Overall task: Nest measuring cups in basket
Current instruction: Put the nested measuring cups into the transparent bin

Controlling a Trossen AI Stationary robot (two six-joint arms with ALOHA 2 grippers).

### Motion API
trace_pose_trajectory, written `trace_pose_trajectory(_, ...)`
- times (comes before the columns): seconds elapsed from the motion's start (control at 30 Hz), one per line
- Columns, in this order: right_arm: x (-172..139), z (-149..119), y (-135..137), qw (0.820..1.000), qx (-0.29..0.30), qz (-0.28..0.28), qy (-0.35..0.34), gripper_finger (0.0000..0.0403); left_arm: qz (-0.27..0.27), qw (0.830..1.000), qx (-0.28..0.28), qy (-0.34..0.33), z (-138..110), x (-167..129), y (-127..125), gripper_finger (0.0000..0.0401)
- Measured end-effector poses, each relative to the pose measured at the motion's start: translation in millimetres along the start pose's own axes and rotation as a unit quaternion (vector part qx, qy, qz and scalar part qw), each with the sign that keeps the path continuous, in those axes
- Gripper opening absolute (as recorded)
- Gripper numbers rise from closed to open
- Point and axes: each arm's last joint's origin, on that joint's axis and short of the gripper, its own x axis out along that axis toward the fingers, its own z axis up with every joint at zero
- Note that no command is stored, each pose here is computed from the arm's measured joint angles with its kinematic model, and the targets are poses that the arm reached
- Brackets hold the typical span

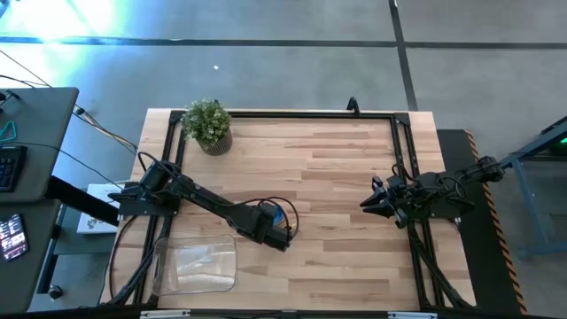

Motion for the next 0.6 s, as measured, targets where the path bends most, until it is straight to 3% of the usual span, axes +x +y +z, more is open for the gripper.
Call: trace_pose_trajectory(0.6, 0, 0, 0, 1.000, 0.000, 0.000, 0.000, 0.0087, 0.004, 0.999, -0.005, -0.033, -13, 0, 1, 0.0139)
